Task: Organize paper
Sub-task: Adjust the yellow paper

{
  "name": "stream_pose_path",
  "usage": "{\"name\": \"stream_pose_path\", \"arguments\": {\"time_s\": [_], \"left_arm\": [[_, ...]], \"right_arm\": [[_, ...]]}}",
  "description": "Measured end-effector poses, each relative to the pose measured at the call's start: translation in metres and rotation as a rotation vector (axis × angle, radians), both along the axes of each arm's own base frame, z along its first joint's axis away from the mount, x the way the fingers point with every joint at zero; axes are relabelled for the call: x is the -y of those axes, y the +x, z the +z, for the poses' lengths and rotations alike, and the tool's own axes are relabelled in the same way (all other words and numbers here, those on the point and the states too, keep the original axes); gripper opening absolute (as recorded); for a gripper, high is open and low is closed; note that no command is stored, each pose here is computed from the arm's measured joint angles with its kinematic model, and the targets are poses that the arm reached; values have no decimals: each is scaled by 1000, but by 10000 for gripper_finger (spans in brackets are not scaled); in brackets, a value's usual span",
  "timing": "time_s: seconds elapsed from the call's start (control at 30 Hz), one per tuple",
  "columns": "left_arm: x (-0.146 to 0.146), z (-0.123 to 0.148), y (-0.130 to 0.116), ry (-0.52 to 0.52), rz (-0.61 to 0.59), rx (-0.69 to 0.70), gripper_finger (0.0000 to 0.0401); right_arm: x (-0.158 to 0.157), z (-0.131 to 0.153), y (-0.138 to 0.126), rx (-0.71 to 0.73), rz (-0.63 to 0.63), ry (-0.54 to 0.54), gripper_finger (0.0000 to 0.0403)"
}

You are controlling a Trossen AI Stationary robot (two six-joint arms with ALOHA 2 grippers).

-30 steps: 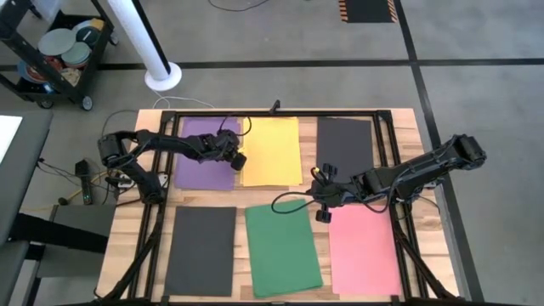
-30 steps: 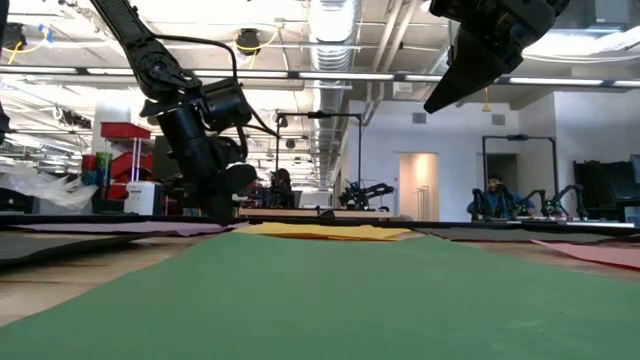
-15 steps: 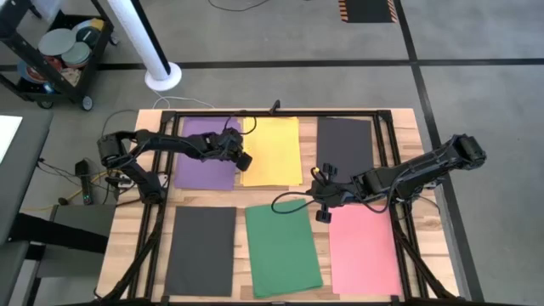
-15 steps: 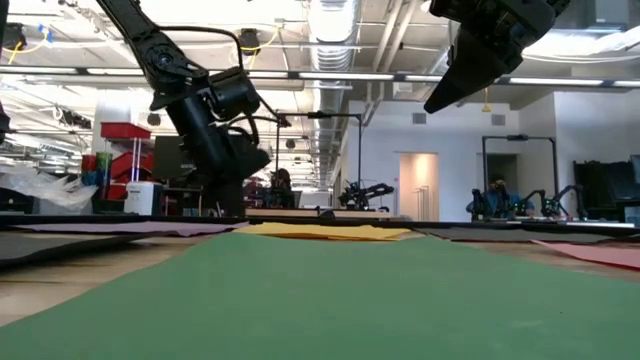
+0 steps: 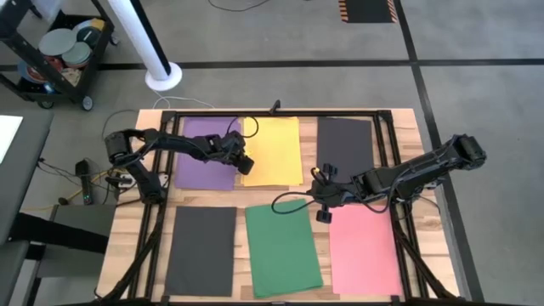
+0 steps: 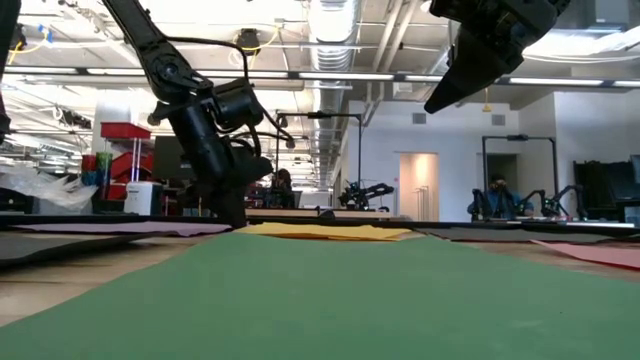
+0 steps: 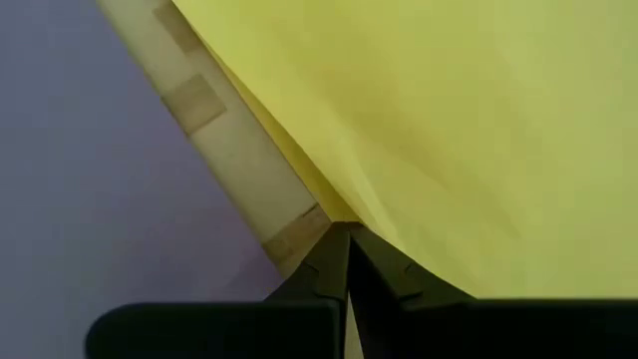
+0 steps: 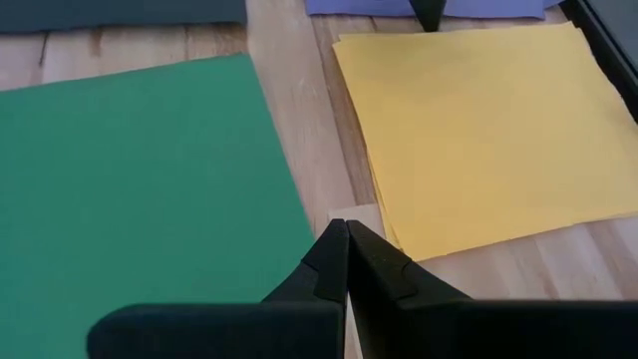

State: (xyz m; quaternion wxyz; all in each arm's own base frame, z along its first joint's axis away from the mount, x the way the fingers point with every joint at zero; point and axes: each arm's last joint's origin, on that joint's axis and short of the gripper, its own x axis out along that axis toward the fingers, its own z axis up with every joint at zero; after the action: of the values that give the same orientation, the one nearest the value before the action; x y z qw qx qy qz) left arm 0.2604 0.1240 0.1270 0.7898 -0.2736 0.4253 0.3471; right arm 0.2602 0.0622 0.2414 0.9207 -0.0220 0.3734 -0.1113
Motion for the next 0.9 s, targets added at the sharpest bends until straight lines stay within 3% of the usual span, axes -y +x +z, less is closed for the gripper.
{"name": "stream_pose_path", "arguments": {"time_s": [0.9], "left_arm": [[-10,4,-14,63,8,-101,0]], "right_arm": [[0,-1,-1,-6,-5,1,0]]}}
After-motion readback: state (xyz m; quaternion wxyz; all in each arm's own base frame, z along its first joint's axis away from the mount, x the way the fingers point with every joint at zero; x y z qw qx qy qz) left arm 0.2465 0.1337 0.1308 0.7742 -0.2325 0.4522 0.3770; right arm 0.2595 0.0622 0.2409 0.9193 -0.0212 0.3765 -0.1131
